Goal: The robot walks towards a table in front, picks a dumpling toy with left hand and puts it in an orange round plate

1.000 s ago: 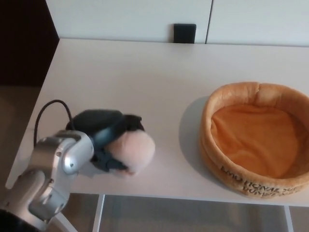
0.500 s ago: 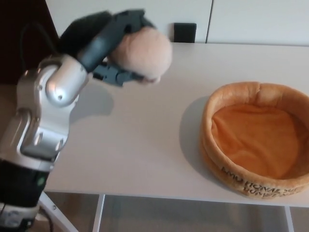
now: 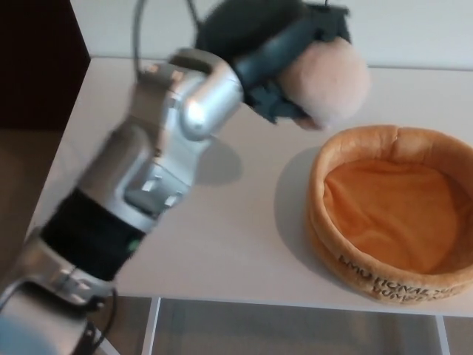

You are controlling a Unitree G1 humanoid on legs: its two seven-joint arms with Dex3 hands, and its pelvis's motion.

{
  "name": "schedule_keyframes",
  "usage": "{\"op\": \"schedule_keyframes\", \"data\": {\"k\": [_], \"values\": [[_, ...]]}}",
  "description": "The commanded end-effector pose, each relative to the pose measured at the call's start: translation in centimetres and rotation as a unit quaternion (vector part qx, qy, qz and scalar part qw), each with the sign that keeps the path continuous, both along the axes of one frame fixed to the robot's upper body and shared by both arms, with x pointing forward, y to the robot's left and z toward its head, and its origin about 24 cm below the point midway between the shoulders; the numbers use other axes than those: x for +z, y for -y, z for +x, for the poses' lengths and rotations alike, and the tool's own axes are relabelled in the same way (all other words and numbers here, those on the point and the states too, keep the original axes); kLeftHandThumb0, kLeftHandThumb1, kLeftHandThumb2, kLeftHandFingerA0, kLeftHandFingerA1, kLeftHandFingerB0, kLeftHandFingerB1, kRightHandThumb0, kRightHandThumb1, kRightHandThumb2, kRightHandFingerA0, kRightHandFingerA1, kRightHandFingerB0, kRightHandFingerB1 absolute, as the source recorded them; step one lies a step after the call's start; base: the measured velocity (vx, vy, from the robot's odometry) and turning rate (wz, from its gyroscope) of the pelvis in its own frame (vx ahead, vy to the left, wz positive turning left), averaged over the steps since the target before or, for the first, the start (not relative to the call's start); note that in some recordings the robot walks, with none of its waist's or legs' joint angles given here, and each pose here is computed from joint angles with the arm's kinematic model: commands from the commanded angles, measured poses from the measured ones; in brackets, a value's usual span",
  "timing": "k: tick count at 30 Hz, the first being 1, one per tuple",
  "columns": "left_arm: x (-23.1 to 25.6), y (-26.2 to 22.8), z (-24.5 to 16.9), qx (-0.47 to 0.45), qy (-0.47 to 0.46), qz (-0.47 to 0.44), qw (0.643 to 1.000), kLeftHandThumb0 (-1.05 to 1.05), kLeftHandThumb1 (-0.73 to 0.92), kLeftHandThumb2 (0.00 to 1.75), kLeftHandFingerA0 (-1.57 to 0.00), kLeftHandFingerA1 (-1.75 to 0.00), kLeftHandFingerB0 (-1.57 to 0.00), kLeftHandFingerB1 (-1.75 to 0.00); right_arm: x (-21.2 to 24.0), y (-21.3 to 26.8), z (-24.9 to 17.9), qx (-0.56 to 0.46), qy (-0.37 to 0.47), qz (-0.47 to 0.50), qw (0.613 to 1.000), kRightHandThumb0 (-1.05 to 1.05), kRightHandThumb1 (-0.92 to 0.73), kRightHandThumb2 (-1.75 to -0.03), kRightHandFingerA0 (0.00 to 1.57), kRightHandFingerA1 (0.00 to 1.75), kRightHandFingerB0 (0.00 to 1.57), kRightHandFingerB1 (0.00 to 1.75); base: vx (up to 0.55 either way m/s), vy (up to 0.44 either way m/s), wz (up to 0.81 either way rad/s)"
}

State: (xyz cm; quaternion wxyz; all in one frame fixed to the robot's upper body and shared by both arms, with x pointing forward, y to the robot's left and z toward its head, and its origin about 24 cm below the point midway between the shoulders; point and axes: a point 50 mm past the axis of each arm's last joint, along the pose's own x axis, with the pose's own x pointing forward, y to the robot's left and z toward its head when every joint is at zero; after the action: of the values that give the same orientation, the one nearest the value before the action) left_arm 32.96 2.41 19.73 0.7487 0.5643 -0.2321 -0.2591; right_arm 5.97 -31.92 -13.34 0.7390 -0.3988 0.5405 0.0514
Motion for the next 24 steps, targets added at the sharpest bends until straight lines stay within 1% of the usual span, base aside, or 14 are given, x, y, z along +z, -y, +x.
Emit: {"op": "schedule_keyframes", "data": {"k": [1,2,3,6,7,11,13,14,15,17,18,19,20,24], "values": [[-2.0,3.2,-0.1,-0.006,-0.001,0.053,0.999,-0.34,0.59,0.68,-0.85,-1.50,-0.67,-0.90,0.1,0.2,0.5,0.012,-0.005,-0.014,1.000,-0.52,-0.56,-0.81,0.73,0.61,0.27,0.43,0.00,0.000,0.00],[-2.5,3.8,-0.2,-0.008,-0.009,0.060,0.998,-0.34,0.59,0.68,-0.85,-1.50,-0.67,-0.90,0.1,0.2,0.7,0.007,-0.002,-0.013,1.000,-0.52,-0.56,-0.81,0.73,0.61,0.27,0.43,0.00,0.000,0.00],[-2.8,4.1,-0.4,-0.010,-0.013,0.066,0.998,-0.24,0.67,0.63,-0.81,-1.41,-0.75,-0.51,0.1,0.1,0.8,0.009,-0.001,-0.012,1.000,-0.51,-0.56,-0.82,0.69,0.60,0.27,0.44,0.00,0.000,0.00],[-3.3,4.8,-0.6,-0.015,-0.018,0.079,0.997,-0.24,0.70,0.60,-0.82,-1.32,-0.76,-0.54,0.1,0.0,0.9,0.014,0.000,-0.012,1.000,-0.53,-0.57,-0.82,0.70,0.60,0.27,0.43,0.00,0.000,0.00],[-3.4,5.1,-0.7,-0.017,-0.019,0.084,0.996,-0.21,0.72,0.62,-0.72,-1.61,-0.66,-1.14,0.1,0.0,1.0,0.013,0.002,-0.010,1.000,-0.44,-0.68,-0.60,0.76,0.52,0.31,0.31,0.00,0.000,0.00],[-3.8,5.6,-0.9,-0.019,-0.035,0.097,0.994,-0.19,0.71,0.60,-0.74,-1.64,-0.69,-1.01,0.1,-0.1,1.2,0.011,0.002,-0.008,1.000,-0.44,-0.68,-0.61,0.78,0.51,0.31,0.31,0.00,0.000,0.00],[-4.3,5.8,-1.3,-0.023,-0.037,0.105,0.993,-0.21,0.66,0.59,-0.75,-1.53,-0.75,-0.82,0.1,-0.1,1.1,0.011,-0.001,-0.007,1.000,-0.52,-0.57,-0.82,0.69,0.60,0.27,0.44,0.00,0.000,0.00],[-4.7,6.0,-1.6,-0.025,-0.037,0.109,0.993,-0.28,0.62,0.60,-0.79,-1.26,-0.72,-0.46,0.1,-0.1,1.1,0.013,-0.002,-0.007,1.000,-0.53,-0.57,-0.82,0.67,0.59,0.26,0.43,0.00,0.000,0.00],[-5.4,6.2,-2.0,-0.022,-0.043,0.115,0.992,-0.30,0.40,0.91,-0.55,-0.71,-0.14,-0.48,0.0,-0.2,1.0,0.014,-0.003,-0.007,1.000,-0.53,-0.57,-0.81,0.66,0.58,0.26,0.43,0.00,0.000,0.00],[-5.8,6.3,-2.3,-0.016,-0.053,0.119,0.991,-0.30,0.40,0.91,-0.55,-0.71,-0.14,-0.48,0.0,-0.3,1.0,0.013,-0.002,-0.006,1.000,-0.53,-0.57,-0.81,0.66,0.58,0.26,0.43,0.00,0.000,0.00],[-6.1,6.4,-2.6,-0.011,-0.061,0.126,0.990,-0.63,0.46,0.73,-0.19,-0.44,-0.11,-0.38,0.0,-0.2,0.8,0.008,-0.002,-0.005,1.000,-0.52,-0.56,-0.81,0.68,0.59,0.25,0.42,0.00,0.000,0.00],[-6.1,6.4,-2.6,-0.010,-0.063,0.128,0.990,-0.63,0.46,0.73,-0.19,-0.44,-0.11,-0.38,0.0,-0.2,0.7,0.006,-0.002,-0.005,1.000,-0.52,-0.56,-0.81,0.68,0.59,0.25,0.42,0.00,0.000,0.00],[-6.1,6.3,-2.6,-0.006,-0.071,0.120,0.990,-0.79,0.39,0.71,-0.03,-0.21,-0.06,-0.29,0.0,-0.2,0.9,0.010,0.001,-0.005,1.000,-0.43,-0.68,-0.60,0.76,0.48,0.30,0.31,0.00,0.000,0.00],[-6.2,5.9,-2.6,0.004,-0.077,0.108,0.991,-0.77,0.42,0.88,0.00,-0.07,-0.01,-0.28,0.0,-0.3,1.1,0.006,0.007,0.000,1.000,-0.42,-0.68,-0.60,0.74,0.48,0.29,0.30,0.00,0.000,0.00]]}}
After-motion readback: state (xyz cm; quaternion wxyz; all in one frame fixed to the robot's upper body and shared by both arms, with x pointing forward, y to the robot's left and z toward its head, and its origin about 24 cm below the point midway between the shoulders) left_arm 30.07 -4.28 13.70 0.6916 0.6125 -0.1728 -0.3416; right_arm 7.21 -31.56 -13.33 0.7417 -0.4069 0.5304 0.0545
